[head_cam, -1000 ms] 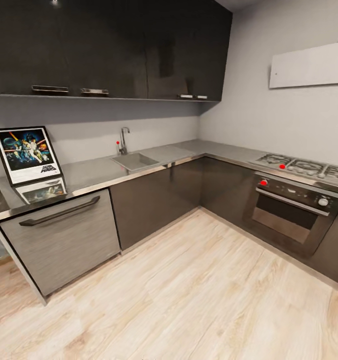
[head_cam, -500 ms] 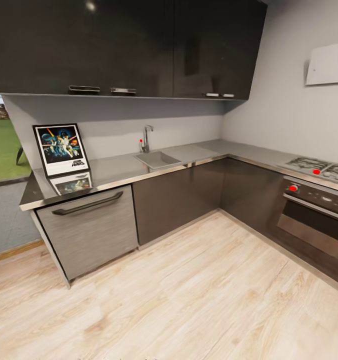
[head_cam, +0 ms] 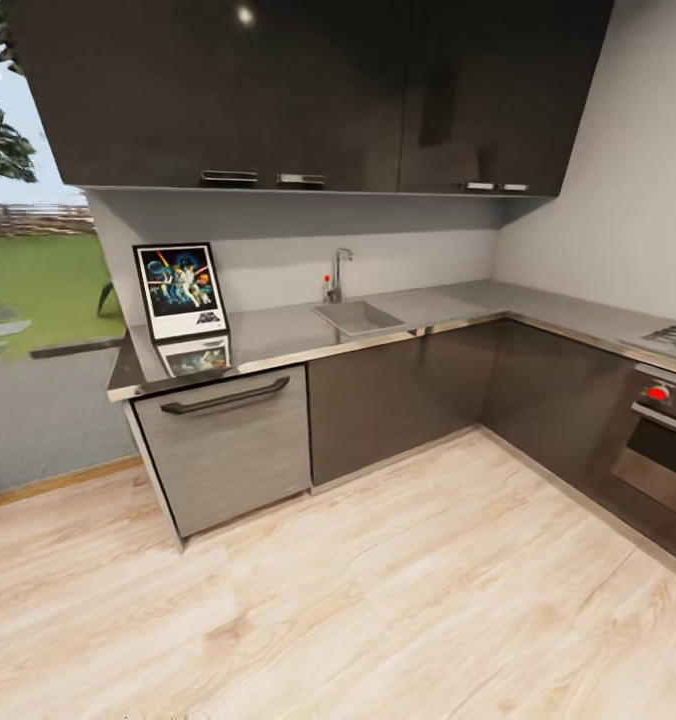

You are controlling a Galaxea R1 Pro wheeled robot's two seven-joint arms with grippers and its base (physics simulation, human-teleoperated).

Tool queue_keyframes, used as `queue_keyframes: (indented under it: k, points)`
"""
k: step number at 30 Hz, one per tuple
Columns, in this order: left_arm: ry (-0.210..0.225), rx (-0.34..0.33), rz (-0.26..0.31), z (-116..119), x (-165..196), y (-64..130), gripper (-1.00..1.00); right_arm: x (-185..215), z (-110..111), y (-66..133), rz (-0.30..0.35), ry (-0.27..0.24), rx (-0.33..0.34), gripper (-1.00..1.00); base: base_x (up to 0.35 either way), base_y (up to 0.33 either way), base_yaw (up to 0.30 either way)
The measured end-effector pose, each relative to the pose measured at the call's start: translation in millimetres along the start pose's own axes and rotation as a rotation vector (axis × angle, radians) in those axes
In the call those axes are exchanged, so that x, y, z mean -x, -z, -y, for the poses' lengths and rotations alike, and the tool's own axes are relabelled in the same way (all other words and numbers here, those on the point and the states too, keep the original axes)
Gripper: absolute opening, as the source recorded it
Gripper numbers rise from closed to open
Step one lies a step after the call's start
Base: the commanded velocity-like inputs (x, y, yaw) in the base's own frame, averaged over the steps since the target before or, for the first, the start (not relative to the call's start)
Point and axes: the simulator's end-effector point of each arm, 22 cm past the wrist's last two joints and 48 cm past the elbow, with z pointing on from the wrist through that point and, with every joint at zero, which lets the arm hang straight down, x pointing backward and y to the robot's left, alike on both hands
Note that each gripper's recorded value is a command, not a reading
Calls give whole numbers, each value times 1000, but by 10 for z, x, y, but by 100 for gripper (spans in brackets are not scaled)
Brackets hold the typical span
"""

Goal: Pick up the poster from the kitchen countertop and hang it on one of the wall nails in the kitchen.

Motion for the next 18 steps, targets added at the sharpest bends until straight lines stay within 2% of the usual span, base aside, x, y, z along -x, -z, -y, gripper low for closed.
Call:
queue_keyframes:
  k: [8,15,18]
  points:
    - [0,0,-3,-1,-13,-1,100,-16,-1,0,-4,1,1,100,24,0,252]
    - [1,1,-4,-4,-16,0,100,-22,3,2,-5,1,1,100,246,0,71]
    - [1,1,-4,-5,-17,1,100,-19,6,2,-4,0,1,100,315,0,177]
